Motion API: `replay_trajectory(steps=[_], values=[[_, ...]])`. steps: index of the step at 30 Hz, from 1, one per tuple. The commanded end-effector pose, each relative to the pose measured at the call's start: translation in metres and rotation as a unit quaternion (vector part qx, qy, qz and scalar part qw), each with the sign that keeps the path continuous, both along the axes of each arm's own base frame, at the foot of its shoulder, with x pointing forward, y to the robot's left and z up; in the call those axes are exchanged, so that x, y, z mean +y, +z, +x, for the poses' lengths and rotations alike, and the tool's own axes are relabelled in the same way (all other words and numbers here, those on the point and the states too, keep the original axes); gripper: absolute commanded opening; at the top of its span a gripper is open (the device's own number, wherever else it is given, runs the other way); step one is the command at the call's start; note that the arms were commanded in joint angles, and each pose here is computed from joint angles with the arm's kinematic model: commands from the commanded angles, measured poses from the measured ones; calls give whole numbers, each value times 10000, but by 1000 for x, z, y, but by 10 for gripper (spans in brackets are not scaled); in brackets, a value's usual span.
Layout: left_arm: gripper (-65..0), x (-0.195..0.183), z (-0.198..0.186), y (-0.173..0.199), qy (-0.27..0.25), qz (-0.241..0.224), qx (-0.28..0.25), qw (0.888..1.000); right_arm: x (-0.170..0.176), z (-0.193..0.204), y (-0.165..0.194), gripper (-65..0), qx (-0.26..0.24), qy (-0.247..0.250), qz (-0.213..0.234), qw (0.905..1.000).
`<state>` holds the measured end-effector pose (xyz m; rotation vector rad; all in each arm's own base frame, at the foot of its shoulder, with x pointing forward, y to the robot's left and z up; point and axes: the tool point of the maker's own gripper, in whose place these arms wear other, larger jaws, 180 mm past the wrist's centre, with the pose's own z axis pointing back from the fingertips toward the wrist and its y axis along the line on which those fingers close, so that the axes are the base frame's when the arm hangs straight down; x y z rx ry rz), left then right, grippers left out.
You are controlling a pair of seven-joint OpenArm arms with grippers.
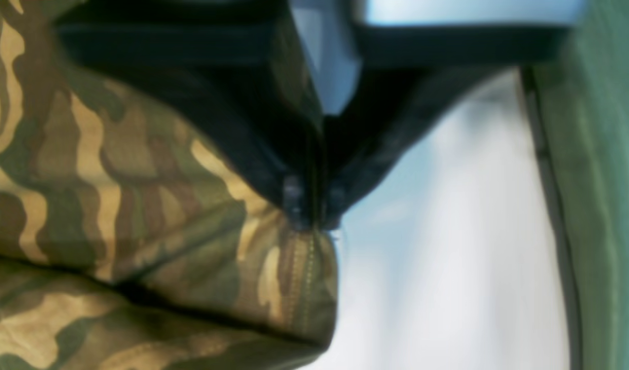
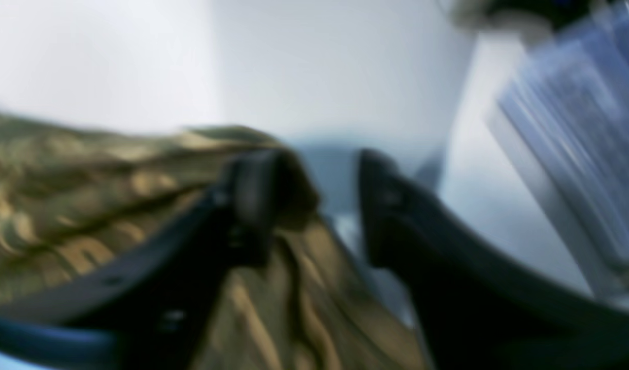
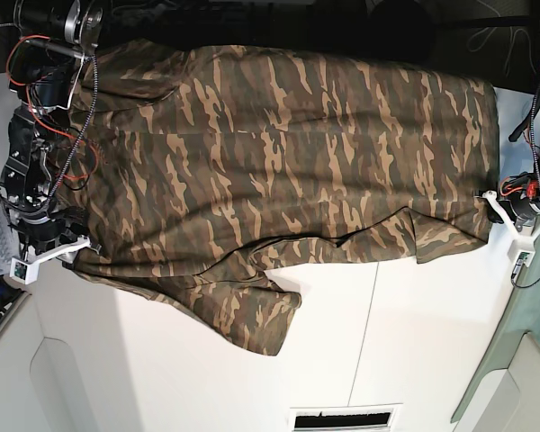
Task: Layout the t-shirt on the table in an organized manner, then fold the t-shirt properly
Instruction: 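Grasp the t-shirt edge with the right gripper and smooth it, then grasp the hem with the left gripper and pull it outward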
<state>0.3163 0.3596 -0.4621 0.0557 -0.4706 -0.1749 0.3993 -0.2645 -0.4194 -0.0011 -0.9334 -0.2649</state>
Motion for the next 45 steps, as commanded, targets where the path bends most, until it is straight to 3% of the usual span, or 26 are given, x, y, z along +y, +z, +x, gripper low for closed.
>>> replay_trajectory(steps=[1,4,7,11,16,21,23,30,37,45], values=[[-479,5,-1,5,-37,-11,76,10000,-8,10,16,-318,-166,-70,-9,9998],[-424,8,0,9,133,-97,28,9999,-14,-8,4,-316,203,-255,349,9989],[-424,11,11,24,204,-240,-246,9992,-8,-26,10,-316,18,-78,639,9979],[-424,10,35,59,114,-278,-801,9963,2,-60,25,-316,-216,219,578,9979],[-424,-16,60,88,-257,-323,-1304,9906,9,-88,36,-316,-305,322,447,9980],[-392,-52,75,91,-426,-651,-1689,9826,40,-92,34,-316,-326,774,902,9924],[-364,-65,75,82,-391,-734,-1650,9828,56,-91,32,-316,-323,927,1032,9898],[-361,-94,75,57,238,-981,-1414,9848,105,-92,13,-316,-99,1295,1218,9840],[-360,-128,71,42,236,-1298,-1162,9844,119,-92,10,-316,-86,1338,1302,9824],[-363,-122,65,22,425,-827,-963,9910,120,-93,9,-316,-64,1346,1315,9821]])
